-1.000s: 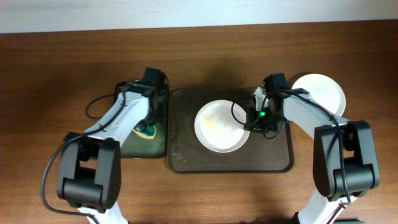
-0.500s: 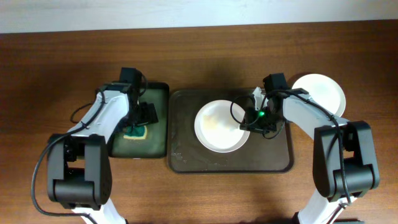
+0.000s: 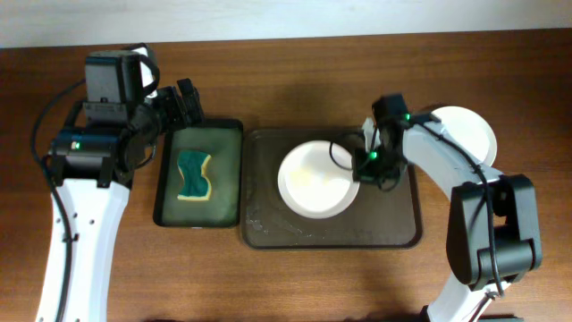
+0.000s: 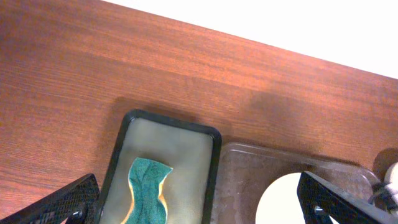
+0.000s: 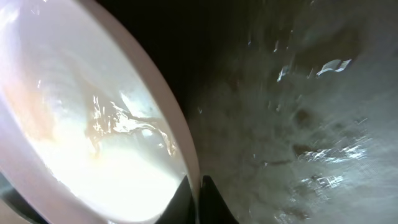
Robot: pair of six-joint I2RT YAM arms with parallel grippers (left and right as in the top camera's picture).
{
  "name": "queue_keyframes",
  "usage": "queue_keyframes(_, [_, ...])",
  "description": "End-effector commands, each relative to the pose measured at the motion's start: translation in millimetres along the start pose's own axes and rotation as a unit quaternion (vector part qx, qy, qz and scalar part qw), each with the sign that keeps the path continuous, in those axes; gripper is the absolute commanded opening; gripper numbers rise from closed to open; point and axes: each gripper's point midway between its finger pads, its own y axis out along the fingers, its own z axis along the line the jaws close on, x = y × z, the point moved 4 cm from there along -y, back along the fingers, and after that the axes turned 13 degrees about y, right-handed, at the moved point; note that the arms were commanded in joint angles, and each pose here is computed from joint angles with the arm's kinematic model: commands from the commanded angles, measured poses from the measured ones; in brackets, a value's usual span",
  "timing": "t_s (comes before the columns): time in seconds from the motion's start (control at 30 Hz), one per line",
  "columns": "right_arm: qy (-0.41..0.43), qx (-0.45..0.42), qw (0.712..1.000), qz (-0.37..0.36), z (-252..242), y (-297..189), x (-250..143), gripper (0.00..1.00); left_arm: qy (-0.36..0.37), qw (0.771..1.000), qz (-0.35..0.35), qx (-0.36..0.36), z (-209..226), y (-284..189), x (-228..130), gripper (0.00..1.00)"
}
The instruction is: Clean dirty plates on tray and stack at the side
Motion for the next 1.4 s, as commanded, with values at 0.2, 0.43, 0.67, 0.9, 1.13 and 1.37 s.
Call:
queue_keyframes(0.2, [-0.136,-0.020,0.975,-0.176,108,-107,29,0.04,0.008,1.000,0.005,0.000,1,2,-2,1.00])
queue_keyframes(0.43, [-0.215,-0.018,0.949,-0.231,180,-81,6,0.04,0.008,1.000,0.005,0.000,1,2,-2,0.99])
queue_keyframes(0.67, [-0.244,-0.114,0.883,-0.384,227,-74,-3,0.04,0.008,1.000,0.005,0.000,1,2,-2,0.99])
queue_keyframes(0.9, [-0.298,-0.139,0.802,-0.498,270,-103,-11,0.04,0.008,1.000,0.005,0.000,1,2,-2,1.00])
queue_keyframes(1.13, [-0.335,-0.151,0.766,-0.527,290,-111,-26,0.04,0.008,1.000,0.005,0.000,1,2,-2,0.99])
queue_keyframes(1.37, [-0.323,-0.129,0.766,-0.540,296,-116,-23,0.04,0.008,1.000,0.005,0.000,1,2,-2,1.00])
